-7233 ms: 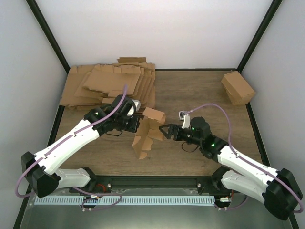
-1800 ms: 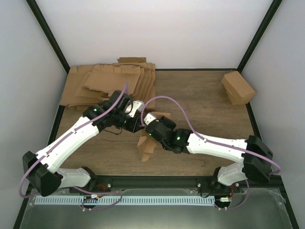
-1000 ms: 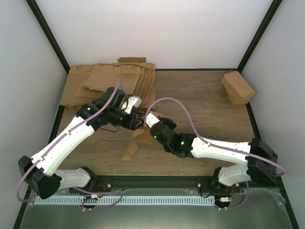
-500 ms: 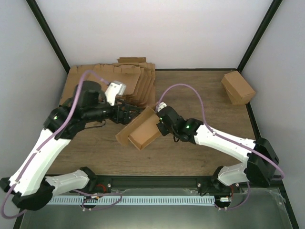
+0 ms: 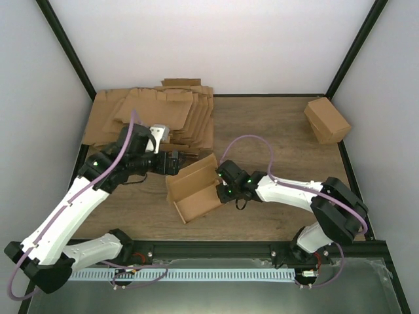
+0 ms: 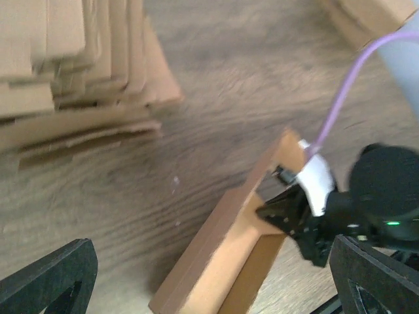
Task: Fold the paper box
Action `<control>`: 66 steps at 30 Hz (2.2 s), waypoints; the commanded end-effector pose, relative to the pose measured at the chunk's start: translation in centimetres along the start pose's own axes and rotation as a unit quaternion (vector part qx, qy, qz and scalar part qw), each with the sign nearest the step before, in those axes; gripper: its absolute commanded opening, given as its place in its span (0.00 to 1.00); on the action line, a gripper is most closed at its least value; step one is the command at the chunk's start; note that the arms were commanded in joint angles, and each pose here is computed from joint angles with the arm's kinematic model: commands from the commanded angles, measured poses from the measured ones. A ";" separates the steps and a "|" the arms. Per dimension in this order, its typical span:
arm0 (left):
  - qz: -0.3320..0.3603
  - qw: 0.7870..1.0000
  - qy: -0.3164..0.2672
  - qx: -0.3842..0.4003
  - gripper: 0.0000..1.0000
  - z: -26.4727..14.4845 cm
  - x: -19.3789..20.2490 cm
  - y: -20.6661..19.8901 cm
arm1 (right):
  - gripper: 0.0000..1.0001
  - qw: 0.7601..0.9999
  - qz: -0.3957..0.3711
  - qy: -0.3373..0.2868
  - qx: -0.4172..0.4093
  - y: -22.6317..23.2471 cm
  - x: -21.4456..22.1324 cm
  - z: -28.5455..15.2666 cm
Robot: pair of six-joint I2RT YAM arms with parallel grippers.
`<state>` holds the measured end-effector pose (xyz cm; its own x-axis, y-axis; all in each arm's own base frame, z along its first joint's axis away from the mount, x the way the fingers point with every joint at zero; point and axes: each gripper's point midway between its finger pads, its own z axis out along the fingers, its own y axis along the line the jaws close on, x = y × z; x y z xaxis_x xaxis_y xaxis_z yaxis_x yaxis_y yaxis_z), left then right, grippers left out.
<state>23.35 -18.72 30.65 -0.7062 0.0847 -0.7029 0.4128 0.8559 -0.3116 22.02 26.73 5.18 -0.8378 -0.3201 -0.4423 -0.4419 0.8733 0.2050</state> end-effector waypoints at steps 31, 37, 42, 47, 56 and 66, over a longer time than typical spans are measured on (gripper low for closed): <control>-0.014 0.998 0.036 -0.047 1.00 2.3 4.0 3.7 | 0.01 0.977 -0.042 -0.024 0.207 -2.9 -0.3 1.9; -0.018 0.998 0.035 -0.043 1.00 2.5 4.0 3.6 | 0.01 0.977 -0.004 -0.031 0.210 -3.7 0.0 1.1; -0.026 0.999 0.032 -0.031 1.00 2.8 4.4 3.4 | 0.14 0.983 0.038 -0.033 0.177 -4.4 0.0 0.6; -0.047 0.998 0.041 0.010 1.00 4.0 6.1 2.6 | 0.32 0.989 0.051 -0.055 0.127 -3.9 -0.8 -0.7; -0.095 0.995 0.015 -0.005 1.00 3.2 7.7 3.8 | 0.87 0.992 0.024 -0.119 0.038 -1.7 -4.0 -5.4; -0.147 0.988 0.053 0.002 0.90 5.5 10.9 4.3 | 0.93 0.987 0.015 -0.158 -0.015 -3.1 -8.9 -10.1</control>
<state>20.34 -16.34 19.03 -0.8366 -0.0701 -0.5433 0.2195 0.8658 -0.4497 25.78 22.94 13.37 -0.7497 -0.1669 -0.6404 -0.3798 0.9010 0.2097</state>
